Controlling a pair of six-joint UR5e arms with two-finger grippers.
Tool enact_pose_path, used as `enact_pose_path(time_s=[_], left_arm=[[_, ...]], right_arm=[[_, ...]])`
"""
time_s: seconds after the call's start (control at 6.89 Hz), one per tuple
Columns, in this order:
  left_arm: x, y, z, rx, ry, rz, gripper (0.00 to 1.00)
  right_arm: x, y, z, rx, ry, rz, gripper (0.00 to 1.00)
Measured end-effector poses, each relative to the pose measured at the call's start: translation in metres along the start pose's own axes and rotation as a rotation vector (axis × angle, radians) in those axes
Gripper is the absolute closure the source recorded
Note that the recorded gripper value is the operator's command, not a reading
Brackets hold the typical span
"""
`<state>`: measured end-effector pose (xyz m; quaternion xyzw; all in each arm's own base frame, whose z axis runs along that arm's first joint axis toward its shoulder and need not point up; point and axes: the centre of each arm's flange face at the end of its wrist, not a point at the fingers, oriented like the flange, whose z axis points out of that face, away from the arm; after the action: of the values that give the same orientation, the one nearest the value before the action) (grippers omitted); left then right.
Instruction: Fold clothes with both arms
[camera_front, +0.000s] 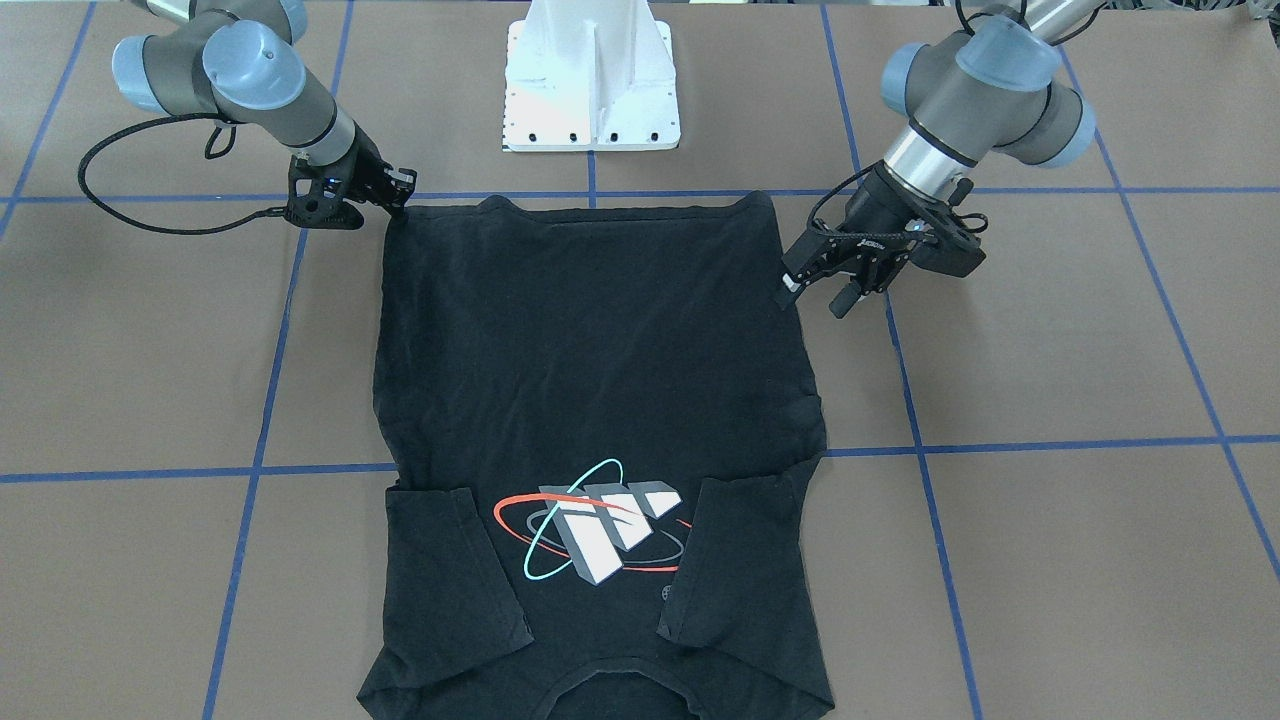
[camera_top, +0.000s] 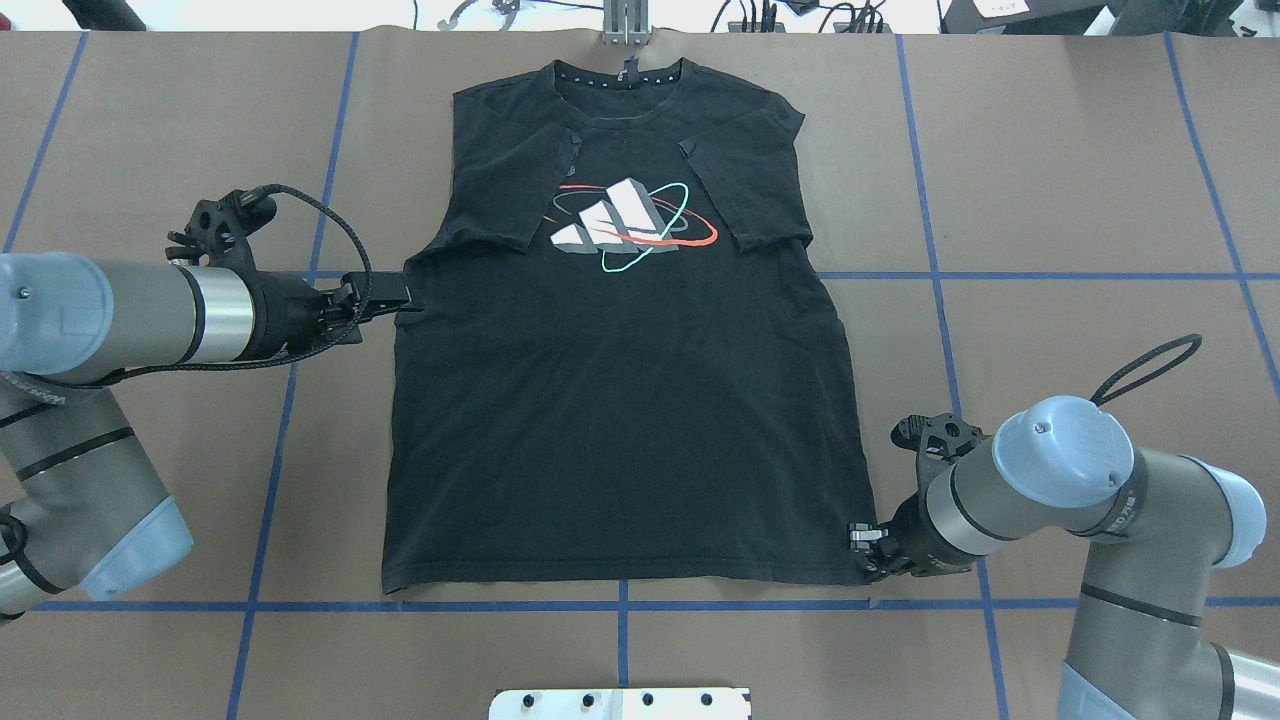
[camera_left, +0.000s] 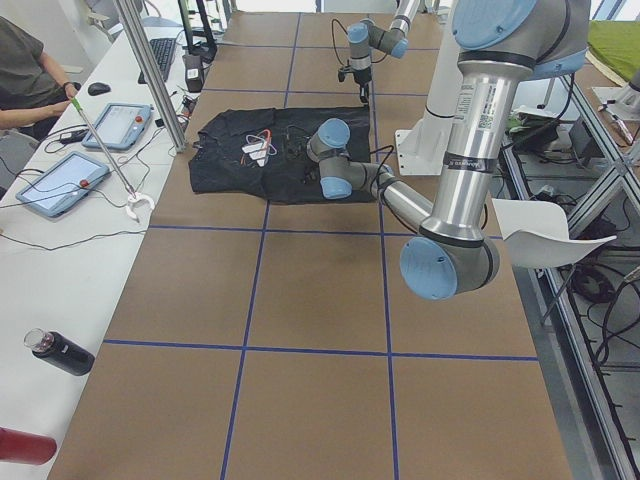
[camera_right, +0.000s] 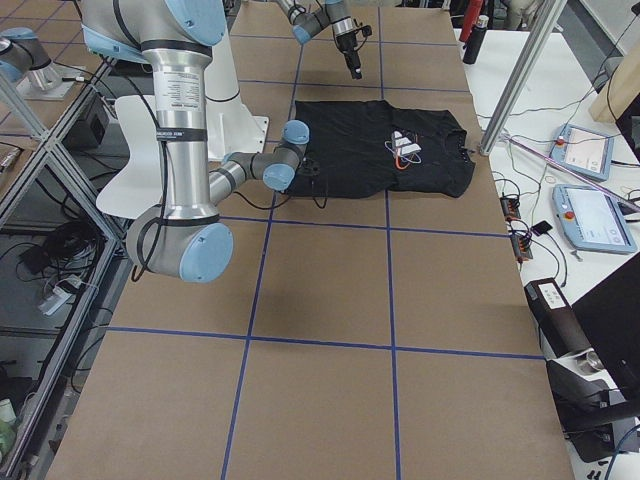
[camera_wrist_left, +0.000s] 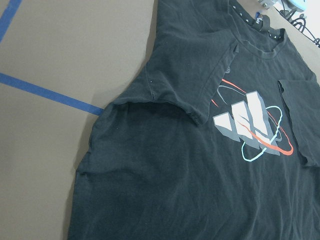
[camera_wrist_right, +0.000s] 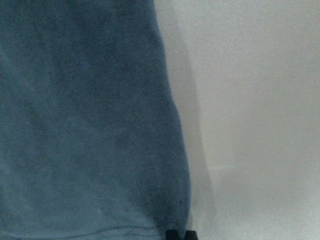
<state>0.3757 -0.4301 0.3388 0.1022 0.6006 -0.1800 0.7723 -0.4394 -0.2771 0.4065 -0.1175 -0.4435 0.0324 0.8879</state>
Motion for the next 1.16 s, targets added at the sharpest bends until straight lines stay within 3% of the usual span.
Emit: enact_pose_path(time_s=[0.44,0.87,1.16], left_arm=[[-0.021,0.022,-0.004,-0.03,-0.03,-0.014,0.0],[-0.033,0.122,0.015,-0.138,-0.076,-0.102,0.01],[-0.033,0.159,0.02,-0.16,-0.137,-0.124,0.01]], right_arm=[[-0.011,0.0,-0.026,0.024,-0.048,-0.011,1.0],[-0.017,-0.001,-0.042,0.033,-0.084,-0.018,1.0],[-0.018,0.0,-0.051,0.038,-0.097,-0.021,1.0]])
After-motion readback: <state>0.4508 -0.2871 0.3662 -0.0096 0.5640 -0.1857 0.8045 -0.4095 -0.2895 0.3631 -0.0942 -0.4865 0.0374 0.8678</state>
